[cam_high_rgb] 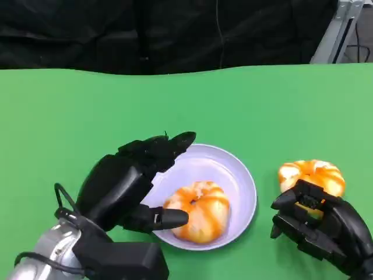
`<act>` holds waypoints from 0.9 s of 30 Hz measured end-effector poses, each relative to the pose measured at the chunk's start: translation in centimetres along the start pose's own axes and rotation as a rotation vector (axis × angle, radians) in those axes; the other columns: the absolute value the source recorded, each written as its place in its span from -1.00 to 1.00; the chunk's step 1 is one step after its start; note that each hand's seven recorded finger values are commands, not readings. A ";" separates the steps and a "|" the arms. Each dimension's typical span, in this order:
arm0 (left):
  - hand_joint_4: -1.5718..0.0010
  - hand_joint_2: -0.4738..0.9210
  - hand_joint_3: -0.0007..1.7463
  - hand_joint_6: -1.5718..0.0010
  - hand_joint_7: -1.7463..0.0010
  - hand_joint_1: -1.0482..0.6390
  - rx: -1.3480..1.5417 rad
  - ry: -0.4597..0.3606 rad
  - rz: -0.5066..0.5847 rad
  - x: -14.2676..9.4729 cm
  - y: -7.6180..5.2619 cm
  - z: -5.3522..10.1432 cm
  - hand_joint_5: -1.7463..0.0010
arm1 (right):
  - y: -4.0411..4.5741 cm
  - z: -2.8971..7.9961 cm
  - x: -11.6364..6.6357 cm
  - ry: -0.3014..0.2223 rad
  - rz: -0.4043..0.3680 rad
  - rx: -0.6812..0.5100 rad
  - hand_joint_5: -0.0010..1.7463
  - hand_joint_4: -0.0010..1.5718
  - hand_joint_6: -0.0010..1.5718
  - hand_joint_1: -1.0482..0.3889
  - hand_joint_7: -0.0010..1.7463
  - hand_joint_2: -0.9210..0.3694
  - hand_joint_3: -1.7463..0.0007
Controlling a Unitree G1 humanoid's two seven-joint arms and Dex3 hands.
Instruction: Grasp the bread from the table and place it into the plate.
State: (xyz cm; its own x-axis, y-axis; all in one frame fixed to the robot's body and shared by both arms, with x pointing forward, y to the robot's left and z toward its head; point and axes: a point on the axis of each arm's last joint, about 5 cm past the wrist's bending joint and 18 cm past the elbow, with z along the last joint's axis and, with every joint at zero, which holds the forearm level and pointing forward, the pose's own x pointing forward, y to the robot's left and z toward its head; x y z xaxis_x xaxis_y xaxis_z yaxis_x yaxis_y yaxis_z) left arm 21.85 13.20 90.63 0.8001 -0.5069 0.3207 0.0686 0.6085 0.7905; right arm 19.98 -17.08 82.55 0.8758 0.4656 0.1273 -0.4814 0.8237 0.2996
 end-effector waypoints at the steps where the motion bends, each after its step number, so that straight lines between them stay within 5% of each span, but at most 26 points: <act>1: 0.61 1.00 -0.15 0.78 0.99 -1.00 -0.049 0.007 0.030 -0.5 0.2 -0.2 0.99 | -0.01 0.0 0.0 -0.004 0.002 -0.004 0.87 -0.32 -0.18 0.42 0.29 -0.99 0.56; 7: 0.60 1.00 -0.13 0.78 0.99 -1.00 -0.158 0.075 0.133 -2.9 0.9 -1.2 0.98 | -0.16 0.0 -0.2 -0.006 -0.002 -0.014 0.85 -0.32 -0.19 0.42 0.29 -0.99 0.55; 18: 0.59 1.00 -0.13 0.78 1.00 -1.00 -0.163 0.067 0.135 -2.9 0.8 -1.1 0.99 | -0.17 -0.1 -0.2 -0.007 -0.005 -0.016 0.85 -0.31 -0.19 0.42 0.29 -0.98 0.54; 20: 0.43 1.00 -0.28 0.62 0.96 -0.94 -0.187 0.061 0.149 -3.1 0.8 -1.3 0.95 | -0.16 -0.1 -0.2 -0.007 -0.003 -0.016 0.85 -0.31 -0.19 0.43 0.29 -1.00 0.54; 27: 0.36 1.00 -0.34 0.55 0.96 -0.89 -0.329 0.084 0.266 -5.5 0.2 -2.6 0.95 | -0.30 0.0 -0.2 -0.007 0.004 -0.021 0.85 -0.32 -0.18 0.42 0.27 -1.00 0.54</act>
State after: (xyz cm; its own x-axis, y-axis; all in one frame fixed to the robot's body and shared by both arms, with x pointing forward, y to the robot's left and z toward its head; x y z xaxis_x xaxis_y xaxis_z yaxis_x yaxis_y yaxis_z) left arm 19.04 17.75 87.68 0.8606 -0.2628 0.4362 0.0291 0.8805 0.4731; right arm 19.92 -17.43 82.42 0.8742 0.4666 0.1347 -0.4853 0.8287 0.2788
